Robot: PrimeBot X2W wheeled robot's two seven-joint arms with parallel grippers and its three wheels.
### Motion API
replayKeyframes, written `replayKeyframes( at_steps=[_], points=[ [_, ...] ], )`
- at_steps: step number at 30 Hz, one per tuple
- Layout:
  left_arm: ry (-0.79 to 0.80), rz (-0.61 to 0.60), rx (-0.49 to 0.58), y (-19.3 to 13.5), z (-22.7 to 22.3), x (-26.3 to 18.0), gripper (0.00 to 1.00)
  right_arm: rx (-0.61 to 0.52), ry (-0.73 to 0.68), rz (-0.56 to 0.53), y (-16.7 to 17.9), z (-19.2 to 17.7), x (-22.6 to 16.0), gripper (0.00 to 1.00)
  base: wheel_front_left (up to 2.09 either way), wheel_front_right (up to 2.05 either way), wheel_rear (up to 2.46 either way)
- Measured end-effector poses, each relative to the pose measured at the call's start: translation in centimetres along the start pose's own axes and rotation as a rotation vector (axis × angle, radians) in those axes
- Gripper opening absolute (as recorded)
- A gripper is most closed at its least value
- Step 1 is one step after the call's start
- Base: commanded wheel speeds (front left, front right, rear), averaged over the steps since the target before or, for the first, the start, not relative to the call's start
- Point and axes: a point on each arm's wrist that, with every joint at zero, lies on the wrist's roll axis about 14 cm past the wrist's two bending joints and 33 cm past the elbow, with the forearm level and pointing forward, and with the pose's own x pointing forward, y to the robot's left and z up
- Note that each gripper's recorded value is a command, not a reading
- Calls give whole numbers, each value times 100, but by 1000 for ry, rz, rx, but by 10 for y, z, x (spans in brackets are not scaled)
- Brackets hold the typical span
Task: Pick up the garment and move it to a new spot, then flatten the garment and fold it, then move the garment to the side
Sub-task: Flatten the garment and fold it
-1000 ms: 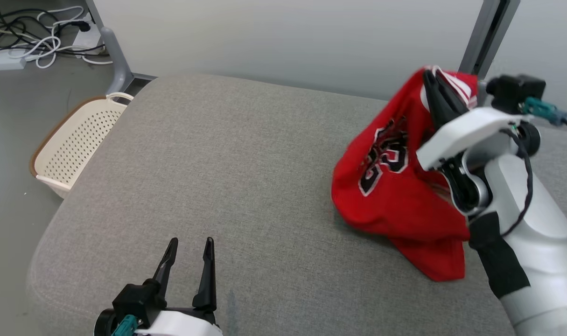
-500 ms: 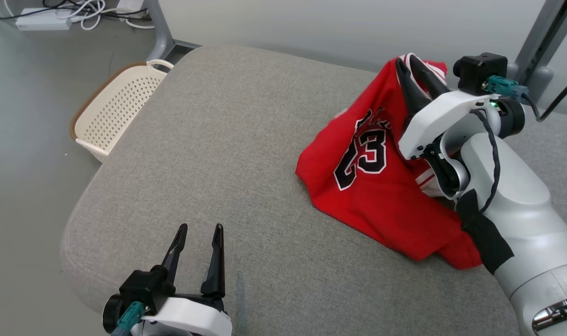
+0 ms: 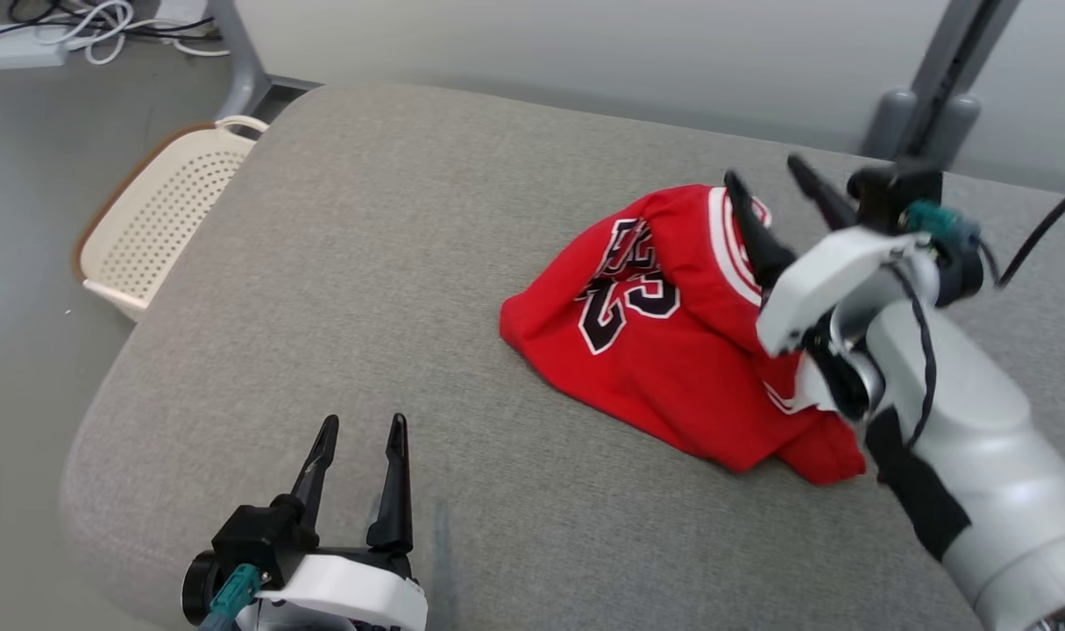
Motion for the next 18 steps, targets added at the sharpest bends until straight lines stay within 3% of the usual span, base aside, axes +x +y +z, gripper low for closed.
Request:
replayKeyframes(
  at_steps=[9,18],
  points=[
    [5,-66,0,-20,-3,7,100,27,137,-26,-18,-70,-70,100,0,0,0],
    [18,-70,8,-21,-7,7,100,76,207,-24,-15,-104,-93,100,0,0,0]
  ],
)
